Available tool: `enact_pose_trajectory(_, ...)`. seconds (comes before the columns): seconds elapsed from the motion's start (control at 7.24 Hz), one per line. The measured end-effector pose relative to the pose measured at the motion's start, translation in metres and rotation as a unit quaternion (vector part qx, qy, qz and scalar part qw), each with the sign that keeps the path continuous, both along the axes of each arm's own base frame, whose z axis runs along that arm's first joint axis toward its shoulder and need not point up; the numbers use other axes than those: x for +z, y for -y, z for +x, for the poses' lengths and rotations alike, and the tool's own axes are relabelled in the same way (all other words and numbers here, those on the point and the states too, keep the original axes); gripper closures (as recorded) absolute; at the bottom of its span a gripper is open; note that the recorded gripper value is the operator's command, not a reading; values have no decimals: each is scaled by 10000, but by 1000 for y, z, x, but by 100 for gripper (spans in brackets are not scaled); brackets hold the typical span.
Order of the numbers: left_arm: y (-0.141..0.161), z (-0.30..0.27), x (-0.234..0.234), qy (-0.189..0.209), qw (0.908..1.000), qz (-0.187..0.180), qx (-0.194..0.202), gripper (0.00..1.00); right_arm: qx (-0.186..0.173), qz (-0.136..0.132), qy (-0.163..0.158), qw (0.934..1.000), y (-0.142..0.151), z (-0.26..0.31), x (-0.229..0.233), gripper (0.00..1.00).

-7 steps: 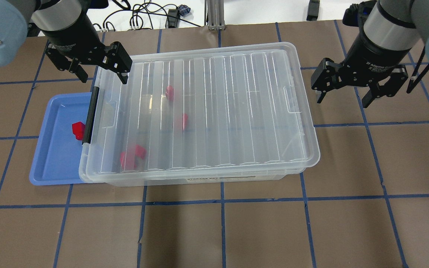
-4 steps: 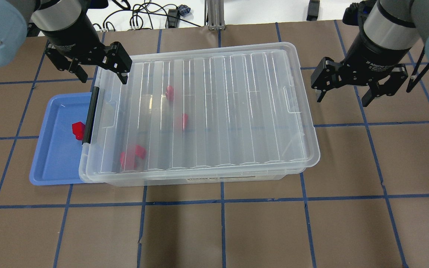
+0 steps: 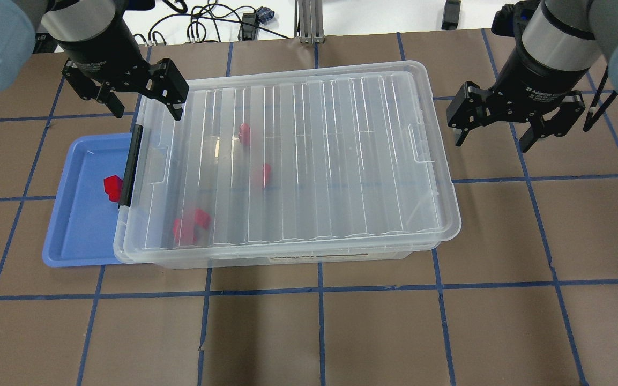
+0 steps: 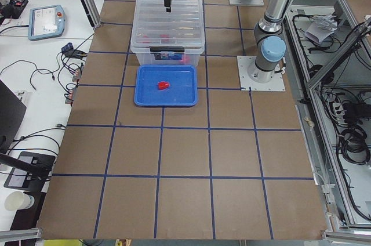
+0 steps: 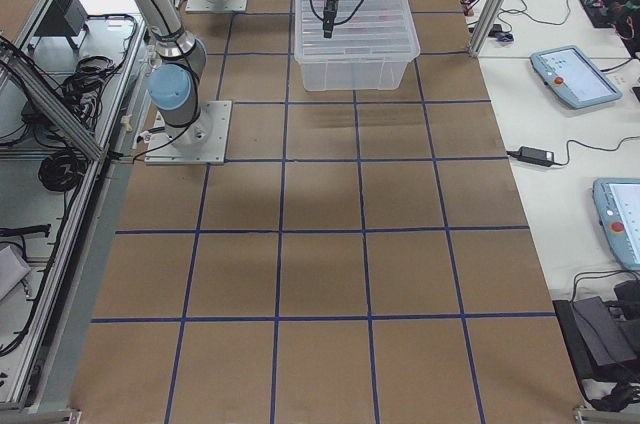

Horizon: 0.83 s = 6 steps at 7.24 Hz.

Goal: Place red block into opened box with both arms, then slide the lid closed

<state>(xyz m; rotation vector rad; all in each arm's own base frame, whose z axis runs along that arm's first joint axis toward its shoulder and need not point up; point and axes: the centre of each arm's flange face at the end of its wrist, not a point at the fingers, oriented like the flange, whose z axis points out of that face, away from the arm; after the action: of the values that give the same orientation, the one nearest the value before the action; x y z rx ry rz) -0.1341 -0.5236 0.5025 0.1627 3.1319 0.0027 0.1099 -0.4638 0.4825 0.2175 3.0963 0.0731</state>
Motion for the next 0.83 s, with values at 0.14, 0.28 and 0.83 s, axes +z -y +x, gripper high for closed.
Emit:
enact_pose_trajectory(0.14,5,3,6,-2,10000,-34,7,0,-19,58,24,10000,3,0,-5,0)
enact_pose_trajectory(0.28,12,15,20,7,9998,-165,116,0,-48,139,43,9999,8,0,-13,0)
enact_pose_trajectory(0.83,36,152,-9,-104,9893,502,1363,0,-72,317,-10,9995,46,-3,-57,0)
